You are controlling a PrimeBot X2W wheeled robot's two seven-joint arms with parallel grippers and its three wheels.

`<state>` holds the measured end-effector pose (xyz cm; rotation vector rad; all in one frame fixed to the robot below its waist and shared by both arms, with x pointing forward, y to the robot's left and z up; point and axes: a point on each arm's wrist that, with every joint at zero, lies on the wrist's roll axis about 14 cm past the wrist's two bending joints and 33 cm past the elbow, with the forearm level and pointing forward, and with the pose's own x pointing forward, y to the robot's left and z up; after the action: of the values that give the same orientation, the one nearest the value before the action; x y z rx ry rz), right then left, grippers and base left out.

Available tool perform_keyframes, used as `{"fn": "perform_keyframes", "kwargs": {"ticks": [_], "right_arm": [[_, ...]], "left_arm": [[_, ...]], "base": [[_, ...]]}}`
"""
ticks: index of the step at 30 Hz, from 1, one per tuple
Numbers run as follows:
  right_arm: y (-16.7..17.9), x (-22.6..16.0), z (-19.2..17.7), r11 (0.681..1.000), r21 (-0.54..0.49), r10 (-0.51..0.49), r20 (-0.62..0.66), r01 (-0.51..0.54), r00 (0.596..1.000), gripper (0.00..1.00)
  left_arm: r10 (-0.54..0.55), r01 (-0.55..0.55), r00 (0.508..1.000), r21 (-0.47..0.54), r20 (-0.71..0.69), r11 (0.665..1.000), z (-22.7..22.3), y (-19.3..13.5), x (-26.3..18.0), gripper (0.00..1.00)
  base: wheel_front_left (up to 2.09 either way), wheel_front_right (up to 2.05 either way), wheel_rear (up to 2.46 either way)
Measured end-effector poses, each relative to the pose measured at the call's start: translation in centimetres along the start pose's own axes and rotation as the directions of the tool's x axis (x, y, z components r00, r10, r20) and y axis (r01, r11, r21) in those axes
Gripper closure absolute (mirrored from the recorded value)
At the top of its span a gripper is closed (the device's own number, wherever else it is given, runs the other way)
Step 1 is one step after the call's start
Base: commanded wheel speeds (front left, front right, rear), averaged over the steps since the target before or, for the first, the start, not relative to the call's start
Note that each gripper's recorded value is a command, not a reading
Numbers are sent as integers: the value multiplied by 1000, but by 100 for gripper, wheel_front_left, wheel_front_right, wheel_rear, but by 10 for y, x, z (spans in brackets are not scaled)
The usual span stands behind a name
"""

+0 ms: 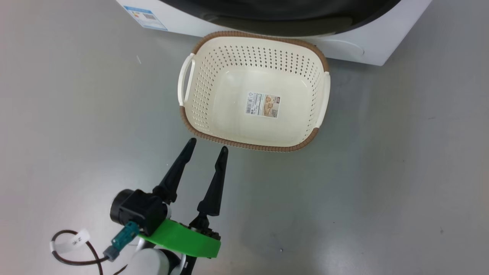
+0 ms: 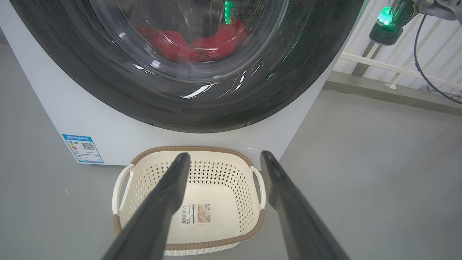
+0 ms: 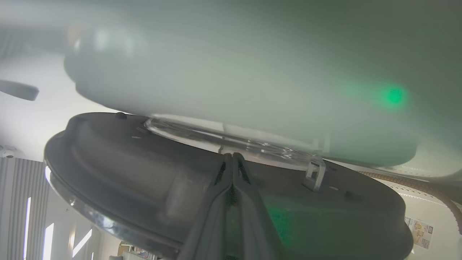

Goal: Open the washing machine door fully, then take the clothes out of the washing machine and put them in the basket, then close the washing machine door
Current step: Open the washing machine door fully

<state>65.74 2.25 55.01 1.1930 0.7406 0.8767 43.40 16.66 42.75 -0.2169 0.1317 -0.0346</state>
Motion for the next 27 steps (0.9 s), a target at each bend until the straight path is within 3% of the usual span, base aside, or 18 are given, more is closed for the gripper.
{"fn": "perform_keyframes", "kwargs": {"ticks": [27], "right_arm": [[28, -30, -97, 999, -53, -4, -200, -7, 980, 100]], "left_arm": [[-53, 53, 995, 4, 86, 999, 33, -24, -21, 0]], "base": [[0, 0, 0]]}}
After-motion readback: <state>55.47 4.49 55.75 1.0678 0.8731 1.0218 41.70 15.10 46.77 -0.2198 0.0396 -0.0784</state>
